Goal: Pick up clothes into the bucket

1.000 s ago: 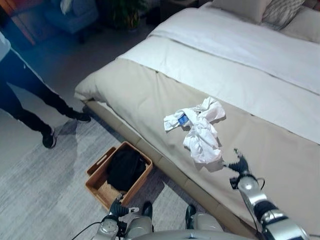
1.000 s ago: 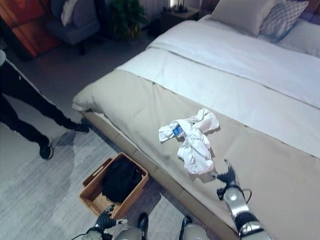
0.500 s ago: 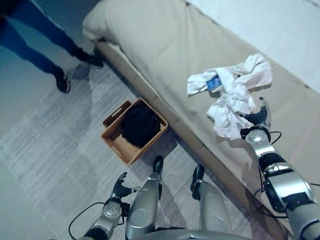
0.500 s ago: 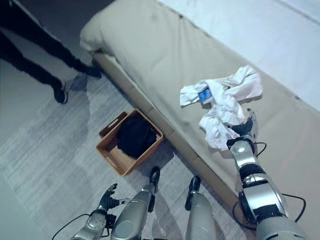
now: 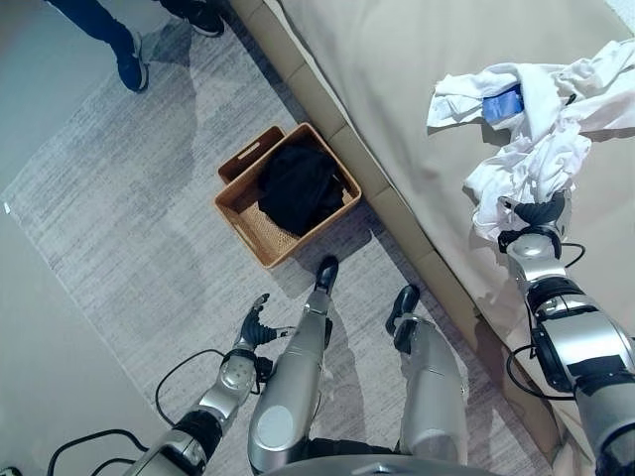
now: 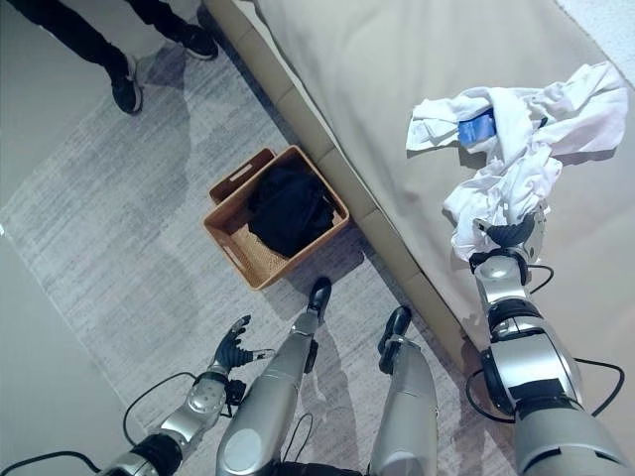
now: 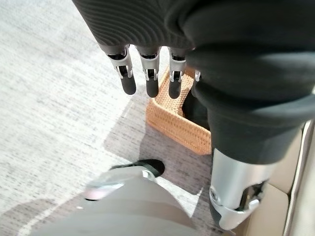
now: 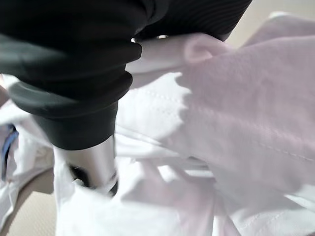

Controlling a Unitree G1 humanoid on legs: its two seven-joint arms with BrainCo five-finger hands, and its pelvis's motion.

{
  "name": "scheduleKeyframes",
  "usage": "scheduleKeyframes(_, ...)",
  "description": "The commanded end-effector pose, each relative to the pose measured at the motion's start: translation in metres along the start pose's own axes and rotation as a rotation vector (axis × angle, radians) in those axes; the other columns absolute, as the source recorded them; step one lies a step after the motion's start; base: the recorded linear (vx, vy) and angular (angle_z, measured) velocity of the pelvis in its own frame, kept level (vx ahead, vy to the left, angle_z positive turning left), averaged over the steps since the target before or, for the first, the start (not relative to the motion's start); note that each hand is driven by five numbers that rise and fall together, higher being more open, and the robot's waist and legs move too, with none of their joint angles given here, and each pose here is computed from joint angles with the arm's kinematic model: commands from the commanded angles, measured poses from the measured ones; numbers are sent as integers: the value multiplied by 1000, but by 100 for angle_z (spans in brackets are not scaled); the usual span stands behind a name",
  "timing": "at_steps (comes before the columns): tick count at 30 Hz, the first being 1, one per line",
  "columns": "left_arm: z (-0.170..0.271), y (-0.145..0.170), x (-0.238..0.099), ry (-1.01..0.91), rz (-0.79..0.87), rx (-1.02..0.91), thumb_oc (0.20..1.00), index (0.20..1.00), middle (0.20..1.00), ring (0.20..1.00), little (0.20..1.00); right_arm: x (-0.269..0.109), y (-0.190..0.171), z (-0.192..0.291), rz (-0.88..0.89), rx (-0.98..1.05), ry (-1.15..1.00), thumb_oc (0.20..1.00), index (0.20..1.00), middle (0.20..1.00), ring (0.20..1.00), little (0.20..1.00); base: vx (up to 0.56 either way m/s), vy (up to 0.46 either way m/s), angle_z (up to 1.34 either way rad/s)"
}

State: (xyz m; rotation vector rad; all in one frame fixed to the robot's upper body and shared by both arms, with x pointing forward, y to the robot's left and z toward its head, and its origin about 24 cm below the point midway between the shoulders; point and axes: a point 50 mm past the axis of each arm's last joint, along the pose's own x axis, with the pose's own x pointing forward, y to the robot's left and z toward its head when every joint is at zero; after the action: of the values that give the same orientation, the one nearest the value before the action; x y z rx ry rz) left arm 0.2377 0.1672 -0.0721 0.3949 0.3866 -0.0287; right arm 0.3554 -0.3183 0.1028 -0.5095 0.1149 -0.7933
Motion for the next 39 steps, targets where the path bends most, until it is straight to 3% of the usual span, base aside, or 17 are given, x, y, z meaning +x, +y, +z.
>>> scheduleKeyframes(1, 11, -26, -4, -47, -54, -44, 1000, 1000, 1000, 1000, 1000, 11, -21, 5, -44, -16, -23, 200, 200, 200, 200, 200, -1, 7, 13)
scheduleKeyframes(13, -27, -21, -13, 110, -43, 25, 1000, 1000, 1000, 1000, 1000, 12, -20, 53, -50, 83, -213, 200, 200, 200, 200, 200, -25, 18, -14)
scheduleKeyframes(20, -52, -6, -22, 210, 0, 24, 1000, 1000, 1000, 1000, 1000, 15, -62, 71, -203, 185, -353, 200, 200, 200, 200, 200, 45, 3, -25)
scheduleKeyframes(31, -72, 2, -36, 283, 3, 26, 1000, 1000, 1000, 1000, 1000, 14, -116, 73, -379, 170, -457, 200, 200, 200, 200, 200, 113, 4, -25)
scheduleKeyframes(39, -71, -2, -40, 268, -32, 0, 1000, 1000, 1000, 1000, 1000, 3, -145, 112, -464, 199, -647, 200, 200, 200, 200, 200, 80, -8, -21)
